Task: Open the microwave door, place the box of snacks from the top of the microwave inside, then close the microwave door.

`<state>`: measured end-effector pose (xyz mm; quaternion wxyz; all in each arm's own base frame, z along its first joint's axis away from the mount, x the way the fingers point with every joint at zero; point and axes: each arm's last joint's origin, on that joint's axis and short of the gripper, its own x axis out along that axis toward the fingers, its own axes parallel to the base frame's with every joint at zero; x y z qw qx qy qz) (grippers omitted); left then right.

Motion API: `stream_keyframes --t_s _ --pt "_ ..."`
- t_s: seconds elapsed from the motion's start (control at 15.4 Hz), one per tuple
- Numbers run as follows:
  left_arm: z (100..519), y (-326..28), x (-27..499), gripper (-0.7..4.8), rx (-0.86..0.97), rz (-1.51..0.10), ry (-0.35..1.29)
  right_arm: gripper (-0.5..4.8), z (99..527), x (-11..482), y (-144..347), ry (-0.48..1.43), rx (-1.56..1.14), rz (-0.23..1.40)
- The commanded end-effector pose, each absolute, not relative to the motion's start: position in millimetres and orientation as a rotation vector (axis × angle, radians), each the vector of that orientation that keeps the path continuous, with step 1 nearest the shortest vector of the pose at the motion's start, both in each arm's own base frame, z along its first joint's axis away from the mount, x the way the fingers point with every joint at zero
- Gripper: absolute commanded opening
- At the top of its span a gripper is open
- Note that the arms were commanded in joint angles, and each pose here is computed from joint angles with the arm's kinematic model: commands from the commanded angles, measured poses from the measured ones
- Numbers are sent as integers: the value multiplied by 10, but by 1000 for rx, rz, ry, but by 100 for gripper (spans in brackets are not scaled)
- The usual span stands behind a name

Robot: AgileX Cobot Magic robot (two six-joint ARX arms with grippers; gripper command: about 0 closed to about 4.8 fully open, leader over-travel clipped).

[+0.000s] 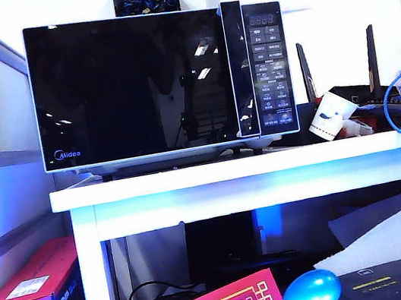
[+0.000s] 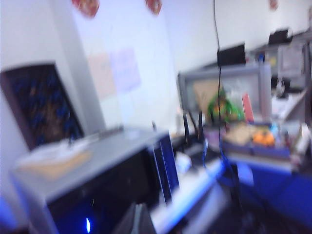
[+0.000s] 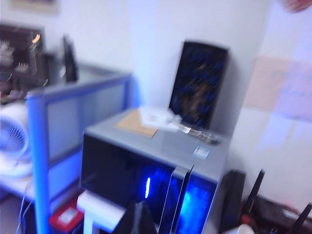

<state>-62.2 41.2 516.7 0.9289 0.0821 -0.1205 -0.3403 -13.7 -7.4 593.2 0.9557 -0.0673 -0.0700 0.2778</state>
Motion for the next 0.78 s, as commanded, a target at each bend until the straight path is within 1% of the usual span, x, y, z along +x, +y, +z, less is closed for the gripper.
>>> stream_keyframes --t_s 0.07,0.2,0.33,0.39,0.59,0.72,0.78 --pt "4807 666 -976 -5 160 -701 -140 -2 5713 20 57 -143 -167 670" --pt "4648 745 -1086 -5 141 -701 -140 -2 5493 141 141 -156 -159 700" --pt "4282 714 -1045 -5 86 -709 -121 -2 4953 290 229 -181 -113 690" --pt "4129 656 -964 -5 58 -712 -116 -2 4767 310 241 -189 -106 690" --pt "3520 289 -471 -5 20 -756 -82 -2 4183 339 258 -124 -81 692" --pt "3257 29 -126 -5 -39 -795 -92 -2 3906 364 270 -78 -89 687" --pt "3117 -112 71 -5 -47 -794 -125 -2 3679 394 279 -54 -68 660"
